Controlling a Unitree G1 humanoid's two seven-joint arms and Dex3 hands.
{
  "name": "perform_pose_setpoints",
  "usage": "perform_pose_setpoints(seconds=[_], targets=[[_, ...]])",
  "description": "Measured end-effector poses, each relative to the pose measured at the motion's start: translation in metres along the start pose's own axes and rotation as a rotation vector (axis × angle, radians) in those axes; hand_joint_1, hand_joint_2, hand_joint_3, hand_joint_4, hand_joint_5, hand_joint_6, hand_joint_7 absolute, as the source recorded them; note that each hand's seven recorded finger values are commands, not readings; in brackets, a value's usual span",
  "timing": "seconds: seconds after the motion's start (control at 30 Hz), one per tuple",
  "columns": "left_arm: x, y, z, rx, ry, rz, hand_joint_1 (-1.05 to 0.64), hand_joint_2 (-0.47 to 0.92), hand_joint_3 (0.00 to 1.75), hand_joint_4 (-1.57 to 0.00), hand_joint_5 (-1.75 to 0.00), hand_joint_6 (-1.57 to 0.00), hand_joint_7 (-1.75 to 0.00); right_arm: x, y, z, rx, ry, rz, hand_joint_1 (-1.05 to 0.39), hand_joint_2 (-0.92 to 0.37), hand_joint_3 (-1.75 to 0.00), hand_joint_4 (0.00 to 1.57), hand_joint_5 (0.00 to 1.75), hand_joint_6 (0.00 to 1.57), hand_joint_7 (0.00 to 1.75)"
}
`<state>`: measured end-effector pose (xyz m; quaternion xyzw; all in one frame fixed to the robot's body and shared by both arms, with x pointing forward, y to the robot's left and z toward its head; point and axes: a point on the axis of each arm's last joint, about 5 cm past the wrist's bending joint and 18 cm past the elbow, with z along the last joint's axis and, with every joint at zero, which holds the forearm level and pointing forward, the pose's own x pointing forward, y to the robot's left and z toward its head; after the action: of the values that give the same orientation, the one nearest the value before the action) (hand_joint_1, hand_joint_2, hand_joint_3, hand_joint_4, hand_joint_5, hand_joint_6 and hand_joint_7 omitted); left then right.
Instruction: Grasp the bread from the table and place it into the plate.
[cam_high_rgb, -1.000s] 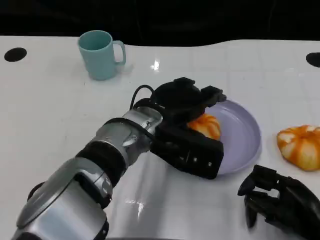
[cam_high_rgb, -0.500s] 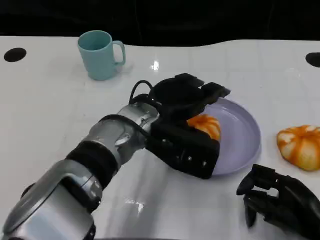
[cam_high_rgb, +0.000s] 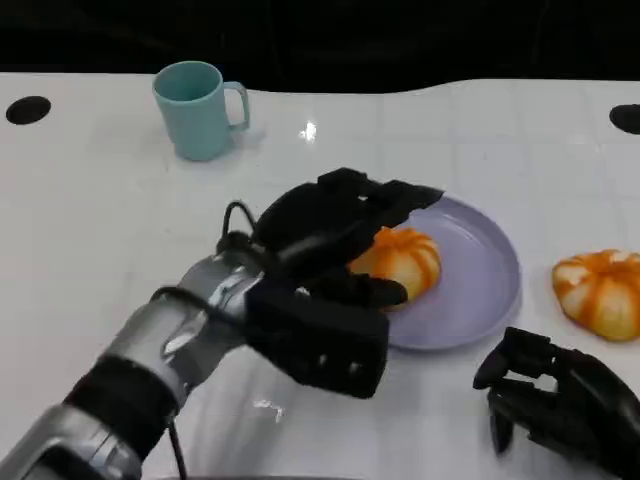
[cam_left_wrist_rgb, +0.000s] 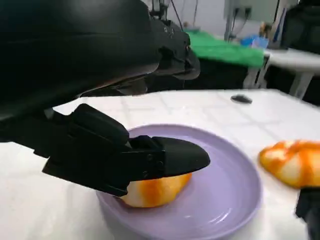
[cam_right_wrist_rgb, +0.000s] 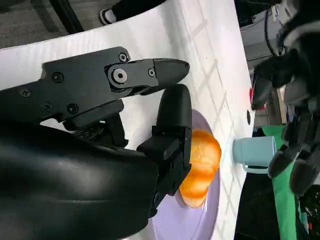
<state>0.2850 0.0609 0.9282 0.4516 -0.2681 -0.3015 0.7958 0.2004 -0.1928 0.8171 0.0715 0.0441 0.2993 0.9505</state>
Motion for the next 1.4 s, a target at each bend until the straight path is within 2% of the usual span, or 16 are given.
perform_pose_setpoints(seconds=[0.07,0.2,0.37,0.5,0.53,0.57,0.63,0.83,0.93,1.2,1.4], targets=[[-0.011,-0.004,-0.001,-0.084,-0.02,0.105,-0.65,0.92,0.56,-0.39,-0.8,-0.41,-0.42,-0.001,0.0002,0.0,-0.009,-0.004,-0.001,-0.53,-0.92,-0.27,0.66,1.75,0.67,1.37],[-0.028,-0.01,-0.002,-0.25,-0.027,0.222,-0.62,0.92,0.54,-0.46,-1.03,-0.52,-0.53,-0.001,0.0004,-0.001,-0.01,-0.004,-0.003,-0.52,-0.92,-0.27,0.66,1.75,0.67,1.39],[-0.044,-0.012,-0.003,-0.436,-0.031,0.288,-0.63,0.92,0.51,-0.5,-1.32,-0.55,-0.93,-0.001,0.0005,-0.001,-0.008,-0.003,-0.003,-0.51,-0.92,-0.27,0.67,1.75,0.66,1.42],[-0.053,-0.013,0.0,-0.567,-0.045,0.334,-0.65,0.92,0.49,-0.53,-1.41,-0.57,-1.05,-0.001,0.0003,-0.001,0.008,-0.002,-0.002,-0.49,-0.92,-0.27,0.67,1.75,0.65,1.43],[-0.054,-0.013,0.001,-0.592,-0.047,0.342,-0.67,0.92,0.51,-0.52,-1.53,-0.55,-1.16,-0.002,0.0002,-0.001,0.011,-0.004,0.0,-0.49,-0.92,-0.27,0.67,1.75,0.65,1.43],[-0.057,-0.014,0.0,-0.614,-0.046,0.348,-0.68,0.92,0.51,-0.52,-1.58,-0.54,-1.2,-0.001,0.0002,-0.001,0.013,-0.005,0.003,-0.49,-0.92,-0.27,0.67,1.75,0.65,1.43],[-0.063,-0.016,0.0,-0.663,-0.045,0.36,-0.71,0.92,0.52,-0.51,-1.71,-0.48,-1.41,-0.002,0.0001,-0.001,0.018,-0.007,0.01,-0.49,-0.92,-0.26,0.67,1.75,0.65,1.41],[-0.086,-0.023,-0.001,-0.825,-0.022,0.4,-0.72,0.92,0.46,-0.64,-1.75,-0.49,-1.68,-0.003,-0.0006,-0.003,0.036,-0.009,0.012,-0.5,-0.92,-0.26,0.66,1.74,0.67,1.37],[-0.097,-0.025,0.0,-0.969,-0.014,0.407,-0.75,0.92,0.43,-0.71,-1.75,-0.51,-1.74,-0.003,-0.0006,-0.003,0.038,-0.007,0.013,-0.51,-0.92,-0.25,0.66,1.75,0.68,1.35],[-0.116,-0.034,0.001,-1.186,-0.017,0.408,-0.67,0.92,0.34,-0.8,-1.75,-0.64,-1.72,-0.003,0.0,-0.002,0.048,0.004,0.012,-0.53,-0.92,-0.22,0.67,1.75,0.71,1.33],[-0.128,-0.047,0.003,-1.413,0.008,0.436,-0.7,0.92,0.23,-0.89,-1.75,-0.69,-1.74,-0.003,0.0009,-0.002,0.05,0.01,0.001,-0.54,-0.92,-0.23,0.67,1.75,0.7,1.33]])
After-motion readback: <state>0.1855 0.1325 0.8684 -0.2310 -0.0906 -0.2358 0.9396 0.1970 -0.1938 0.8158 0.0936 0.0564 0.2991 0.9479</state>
